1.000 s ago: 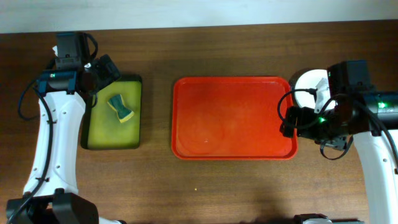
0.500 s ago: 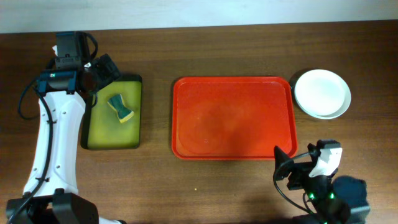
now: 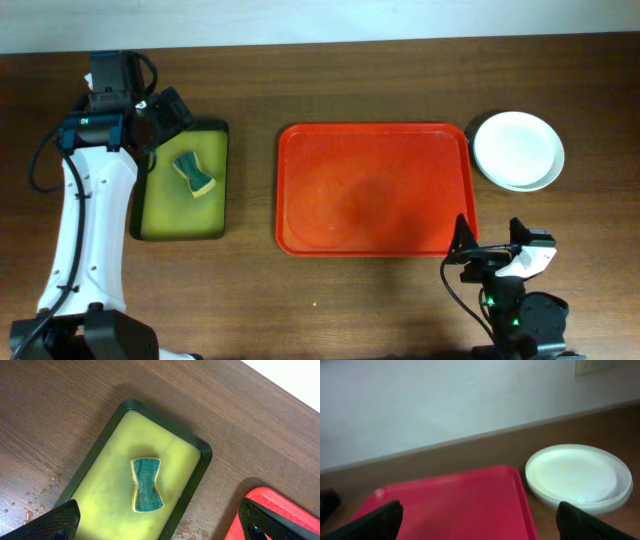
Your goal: Clean dirty plates on tray and stack at the side
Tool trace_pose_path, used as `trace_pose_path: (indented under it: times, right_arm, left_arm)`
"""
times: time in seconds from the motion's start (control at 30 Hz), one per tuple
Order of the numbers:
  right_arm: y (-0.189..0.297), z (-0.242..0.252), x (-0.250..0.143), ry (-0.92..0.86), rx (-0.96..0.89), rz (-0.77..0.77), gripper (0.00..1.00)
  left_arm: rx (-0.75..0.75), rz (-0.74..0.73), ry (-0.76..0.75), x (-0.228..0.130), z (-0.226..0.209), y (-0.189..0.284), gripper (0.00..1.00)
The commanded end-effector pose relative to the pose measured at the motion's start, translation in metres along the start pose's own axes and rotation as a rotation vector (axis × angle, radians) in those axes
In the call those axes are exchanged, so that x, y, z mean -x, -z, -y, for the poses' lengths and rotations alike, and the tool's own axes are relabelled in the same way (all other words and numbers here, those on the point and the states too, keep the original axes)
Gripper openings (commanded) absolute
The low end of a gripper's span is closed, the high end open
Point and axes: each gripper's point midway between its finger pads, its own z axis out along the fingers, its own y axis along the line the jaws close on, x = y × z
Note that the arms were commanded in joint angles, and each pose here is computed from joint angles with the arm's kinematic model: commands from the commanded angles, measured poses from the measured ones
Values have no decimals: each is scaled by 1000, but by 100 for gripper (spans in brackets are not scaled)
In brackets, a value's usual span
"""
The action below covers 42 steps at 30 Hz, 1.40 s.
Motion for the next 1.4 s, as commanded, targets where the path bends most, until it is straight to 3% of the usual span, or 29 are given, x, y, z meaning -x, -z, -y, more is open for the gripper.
trace_pose_path:
  times: [0.0,0.2,0.3,0.4,1.0,1.13,1.37]
  right_arm:
    - [-6,5,-4,2,-13,47,99]
    - [-12,7,-5,-2,-3,125,99]
    - [-14,15,-33,5,-38,9,99]
    - [-14,13,-34,76,-26,7,99]
    - [-14,13,-33,76,-26,8,99]
    - [-14,13,-33,76,-26,8,99]
    - [-14,13,-33,76,-26,8,99]
  left_arm:
    - [-6,17,4,5,0,5,99]
    - [-6,17,4,5,0,5,99]
    - [-6,17,4,5,0,5,99]
    - [-6,17,4,5,0,5,99]
    - [7,11,2,2,-3,7,100]
    - [59,29,-245,-14,-25,34,99]
    - [-124,457,-218,-110,-76,104,99]
